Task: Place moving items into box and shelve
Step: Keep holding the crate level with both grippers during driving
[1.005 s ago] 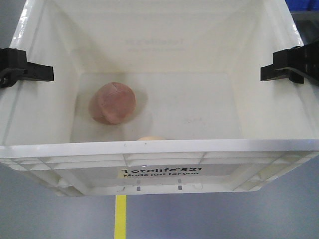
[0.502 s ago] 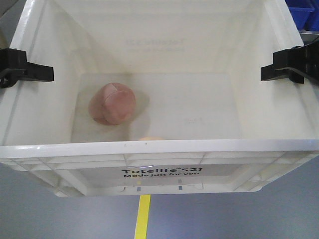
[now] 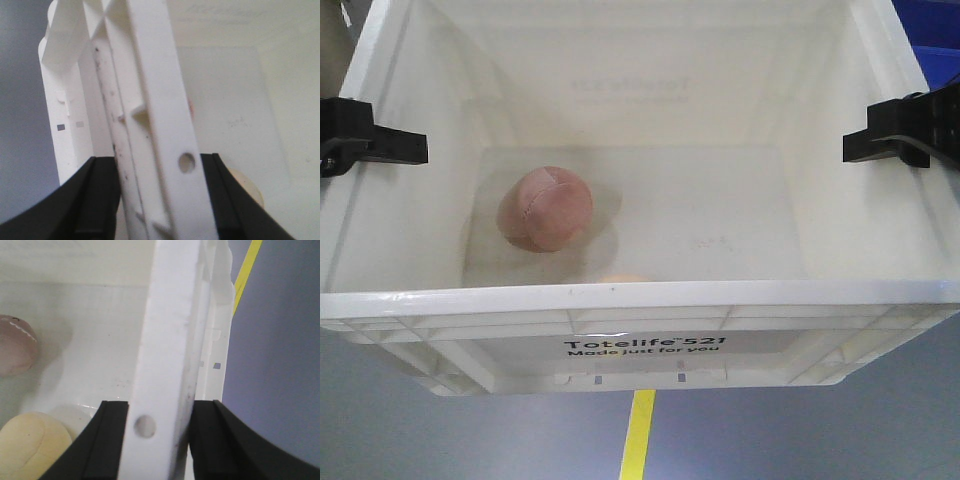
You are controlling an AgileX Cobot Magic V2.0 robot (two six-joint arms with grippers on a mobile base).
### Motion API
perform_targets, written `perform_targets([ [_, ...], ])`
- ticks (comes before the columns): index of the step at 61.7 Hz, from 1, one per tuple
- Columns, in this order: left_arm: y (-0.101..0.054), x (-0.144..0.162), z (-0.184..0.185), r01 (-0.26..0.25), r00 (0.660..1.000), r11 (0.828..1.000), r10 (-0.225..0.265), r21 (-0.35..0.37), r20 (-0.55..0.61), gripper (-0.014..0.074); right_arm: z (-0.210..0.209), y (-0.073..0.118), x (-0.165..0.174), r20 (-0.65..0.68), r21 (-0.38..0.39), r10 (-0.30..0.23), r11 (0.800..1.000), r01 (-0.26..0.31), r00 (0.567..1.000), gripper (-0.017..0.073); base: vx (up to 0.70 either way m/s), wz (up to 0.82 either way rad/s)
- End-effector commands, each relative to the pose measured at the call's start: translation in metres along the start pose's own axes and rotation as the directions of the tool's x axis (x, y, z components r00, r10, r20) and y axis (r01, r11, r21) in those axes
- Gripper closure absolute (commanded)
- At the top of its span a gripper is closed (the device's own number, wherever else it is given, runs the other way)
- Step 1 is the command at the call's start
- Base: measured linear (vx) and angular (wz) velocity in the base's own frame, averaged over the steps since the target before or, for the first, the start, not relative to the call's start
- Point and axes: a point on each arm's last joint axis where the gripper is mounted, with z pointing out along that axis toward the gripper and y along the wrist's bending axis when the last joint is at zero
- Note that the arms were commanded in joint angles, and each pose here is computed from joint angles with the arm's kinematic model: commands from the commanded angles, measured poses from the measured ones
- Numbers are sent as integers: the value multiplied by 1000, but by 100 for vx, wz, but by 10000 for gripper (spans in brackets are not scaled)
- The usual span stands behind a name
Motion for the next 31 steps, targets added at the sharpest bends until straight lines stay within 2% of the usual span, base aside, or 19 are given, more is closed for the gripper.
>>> perform_targets([
  [1, -24, -15, -18, 38, 986, 987, -62, 157, 154, 597, -22, 18, -17, 180, -113, 31, 994, -11, 983, 565, 32, 13],
  [31, -24, -15, -18, 38, 986, 987, -62, 157, 154, 597, -22, 18, -17, 180, -113, 31, 994, -11, 983, 565, 34, 4],
])
